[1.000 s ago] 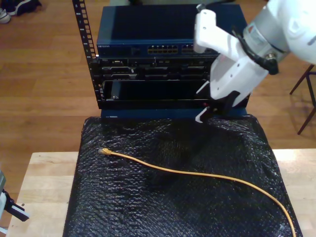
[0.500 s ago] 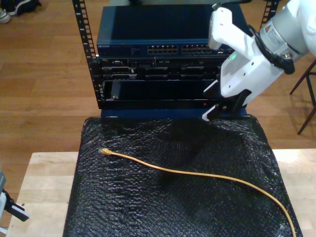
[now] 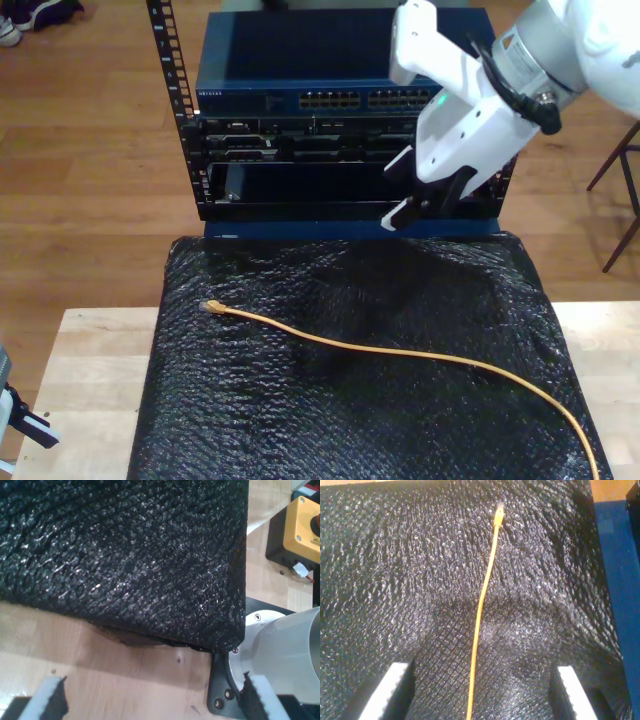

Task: Grab the cable and plug it in

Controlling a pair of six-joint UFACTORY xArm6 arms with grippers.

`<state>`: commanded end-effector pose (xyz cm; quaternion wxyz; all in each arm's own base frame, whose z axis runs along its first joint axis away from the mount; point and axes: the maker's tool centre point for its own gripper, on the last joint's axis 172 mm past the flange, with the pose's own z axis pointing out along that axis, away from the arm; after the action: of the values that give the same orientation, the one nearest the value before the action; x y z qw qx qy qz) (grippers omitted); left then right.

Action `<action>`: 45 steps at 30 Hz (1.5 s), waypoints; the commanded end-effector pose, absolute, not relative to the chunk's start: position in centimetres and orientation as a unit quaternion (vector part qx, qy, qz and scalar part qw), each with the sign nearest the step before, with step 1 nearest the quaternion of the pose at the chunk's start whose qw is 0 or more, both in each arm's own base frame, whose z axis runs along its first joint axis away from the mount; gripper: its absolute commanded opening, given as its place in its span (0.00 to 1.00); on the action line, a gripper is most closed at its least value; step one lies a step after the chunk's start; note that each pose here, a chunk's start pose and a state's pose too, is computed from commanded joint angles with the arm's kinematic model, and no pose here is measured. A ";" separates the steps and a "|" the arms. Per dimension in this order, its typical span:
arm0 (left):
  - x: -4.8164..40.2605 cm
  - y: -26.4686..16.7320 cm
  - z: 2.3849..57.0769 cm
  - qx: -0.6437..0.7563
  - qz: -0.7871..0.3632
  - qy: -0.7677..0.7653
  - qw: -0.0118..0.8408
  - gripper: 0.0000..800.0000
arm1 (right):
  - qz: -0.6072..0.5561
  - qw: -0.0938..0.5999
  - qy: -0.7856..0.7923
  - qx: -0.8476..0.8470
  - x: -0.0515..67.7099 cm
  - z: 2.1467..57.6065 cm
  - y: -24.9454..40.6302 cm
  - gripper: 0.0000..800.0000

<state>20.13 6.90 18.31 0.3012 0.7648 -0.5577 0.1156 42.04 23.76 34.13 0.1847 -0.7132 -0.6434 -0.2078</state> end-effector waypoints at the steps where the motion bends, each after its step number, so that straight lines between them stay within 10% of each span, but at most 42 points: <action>1: 20.1 6.9 18.3 0.765 0.116 -0.558 0.302 1.00 | -0.208 0.185 -0.645 -0.712 42.1 34.2 24.0 0.81; 45: 20.1 6.9 18.3 0.765 0.115 -0.557 0.302 1.00 | -0.048 0.072 -0.685 -0.724 45.7 13.3 42.4 0.86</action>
<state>20.09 6.86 18.27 0.3020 0.7651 -0.5568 0.1152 45.72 42.44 13.27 0.0719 -0.7238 -0.6846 -0.0476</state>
